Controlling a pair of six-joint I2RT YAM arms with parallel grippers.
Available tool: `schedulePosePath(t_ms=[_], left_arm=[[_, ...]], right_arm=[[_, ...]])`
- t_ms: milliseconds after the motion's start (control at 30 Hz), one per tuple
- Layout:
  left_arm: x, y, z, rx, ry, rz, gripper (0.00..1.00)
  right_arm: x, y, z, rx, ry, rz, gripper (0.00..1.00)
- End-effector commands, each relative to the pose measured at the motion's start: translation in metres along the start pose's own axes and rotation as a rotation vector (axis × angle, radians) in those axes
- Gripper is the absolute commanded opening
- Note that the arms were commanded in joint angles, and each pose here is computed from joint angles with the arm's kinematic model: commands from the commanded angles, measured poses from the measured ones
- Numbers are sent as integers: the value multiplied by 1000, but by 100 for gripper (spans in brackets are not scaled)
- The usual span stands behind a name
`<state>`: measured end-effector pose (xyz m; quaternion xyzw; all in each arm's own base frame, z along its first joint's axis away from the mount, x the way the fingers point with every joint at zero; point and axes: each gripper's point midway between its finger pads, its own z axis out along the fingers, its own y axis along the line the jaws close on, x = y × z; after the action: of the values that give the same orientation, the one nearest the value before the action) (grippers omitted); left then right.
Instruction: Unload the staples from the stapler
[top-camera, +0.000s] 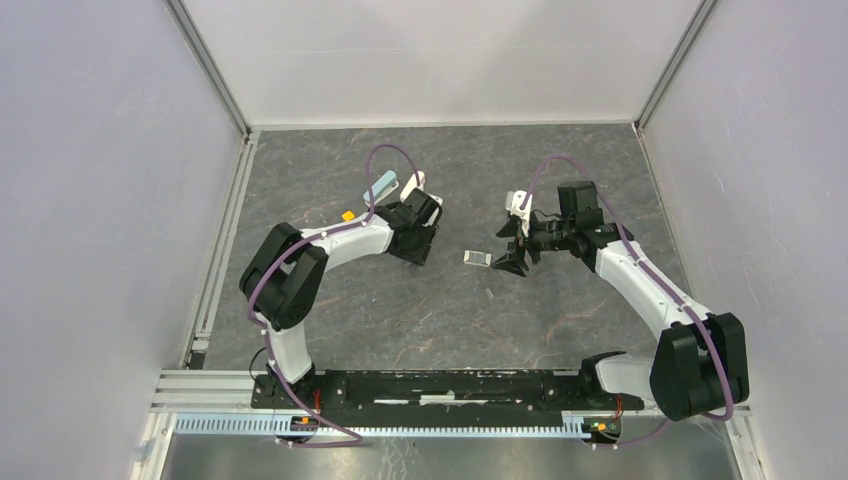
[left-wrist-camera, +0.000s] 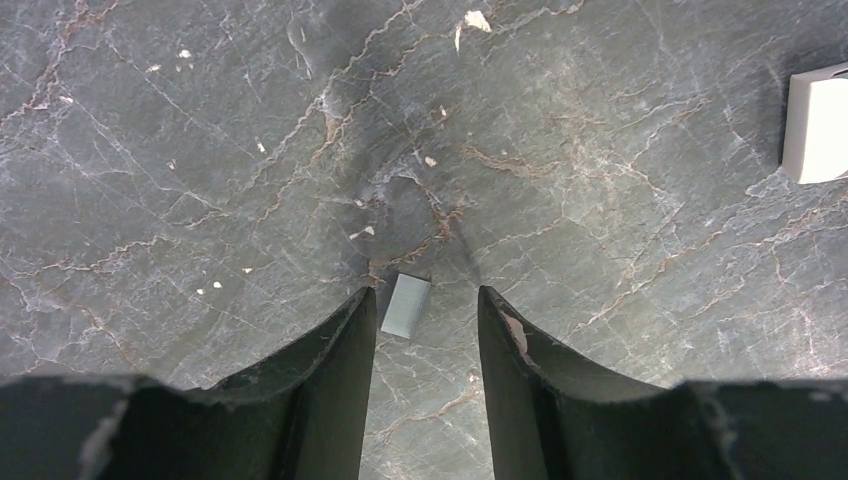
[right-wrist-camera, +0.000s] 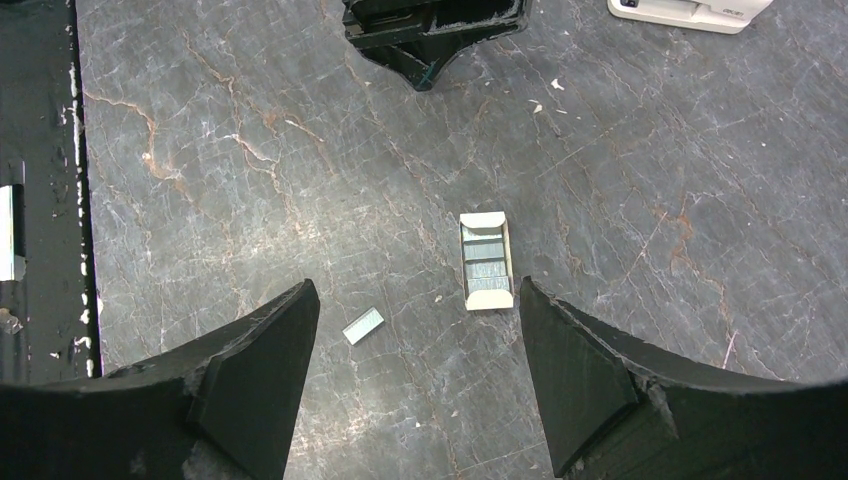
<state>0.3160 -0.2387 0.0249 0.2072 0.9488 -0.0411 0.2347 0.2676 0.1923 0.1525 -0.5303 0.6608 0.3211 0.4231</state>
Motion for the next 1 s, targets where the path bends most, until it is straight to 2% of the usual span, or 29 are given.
schedulePosePath(t_ms=[0,467,967], left_arm=[[-10,2,-7,18,-25,38,48],[-4,7,-5,67,1,11,40],[4,9,-2,82,32,8,38]], right_arm=[[-6,0,0,-16,-14,-22,80],[-7,0,0,-17,-15,-26,80],[-8,0,-1,-19,-19,-26,80]])
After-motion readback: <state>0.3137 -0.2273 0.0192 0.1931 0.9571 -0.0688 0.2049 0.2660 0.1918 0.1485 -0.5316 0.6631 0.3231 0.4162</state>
